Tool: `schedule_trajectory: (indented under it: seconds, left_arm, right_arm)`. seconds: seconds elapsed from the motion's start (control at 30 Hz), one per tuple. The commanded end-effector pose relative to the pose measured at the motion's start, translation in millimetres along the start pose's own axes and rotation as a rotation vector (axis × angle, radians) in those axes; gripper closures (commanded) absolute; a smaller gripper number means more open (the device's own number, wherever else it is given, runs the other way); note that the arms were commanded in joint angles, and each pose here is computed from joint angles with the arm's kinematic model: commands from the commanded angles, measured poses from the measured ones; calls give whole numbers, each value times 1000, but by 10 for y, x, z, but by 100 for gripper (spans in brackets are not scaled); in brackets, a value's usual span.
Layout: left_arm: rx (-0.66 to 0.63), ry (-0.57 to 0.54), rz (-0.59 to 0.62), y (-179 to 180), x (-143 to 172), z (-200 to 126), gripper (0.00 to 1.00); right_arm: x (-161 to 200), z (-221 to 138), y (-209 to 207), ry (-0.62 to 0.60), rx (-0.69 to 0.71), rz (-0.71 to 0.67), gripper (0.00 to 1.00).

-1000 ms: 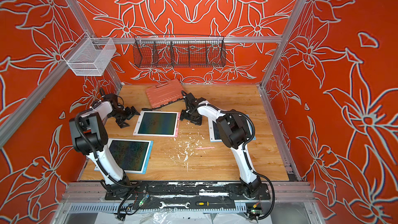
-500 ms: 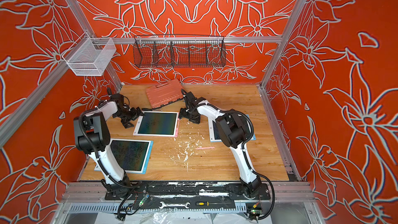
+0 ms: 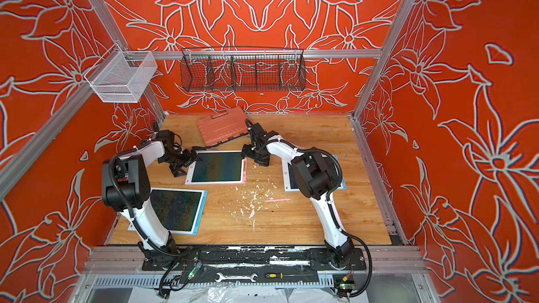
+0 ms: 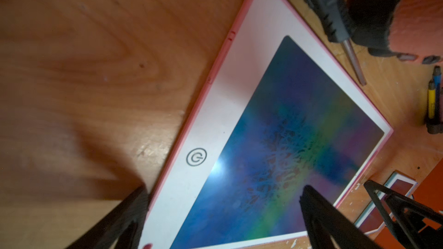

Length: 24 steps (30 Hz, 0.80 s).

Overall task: Place the stylus back onto the writing tablet
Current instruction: Move the writing tablet to the center of the board.

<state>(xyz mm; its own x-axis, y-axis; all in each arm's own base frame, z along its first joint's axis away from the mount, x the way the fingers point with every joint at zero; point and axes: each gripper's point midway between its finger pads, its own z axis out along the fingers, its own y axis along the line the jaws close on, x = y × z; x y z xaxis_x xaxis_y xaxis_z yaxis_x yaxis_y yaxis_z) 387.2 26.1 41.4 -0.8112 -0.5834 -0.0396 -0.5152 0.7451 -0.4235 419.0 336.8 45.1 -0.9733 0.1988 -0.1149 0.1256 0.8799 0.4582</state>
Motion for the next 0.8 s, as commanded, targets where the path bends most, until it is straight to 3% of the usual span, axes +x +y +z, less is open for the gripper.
schedule_trajectory:
  seconds: [0.0, 0.77]
  left_arm:
    - [-2, 80, -16, 18, 254, 107, 3]
    - [69, 188, 60, -203, 622, 312, 3]
  right_arm:
    - [257, 409, -392, 104, 107, 62, 3]
    - [491, 519, -396, 145, 155, 14, 9]
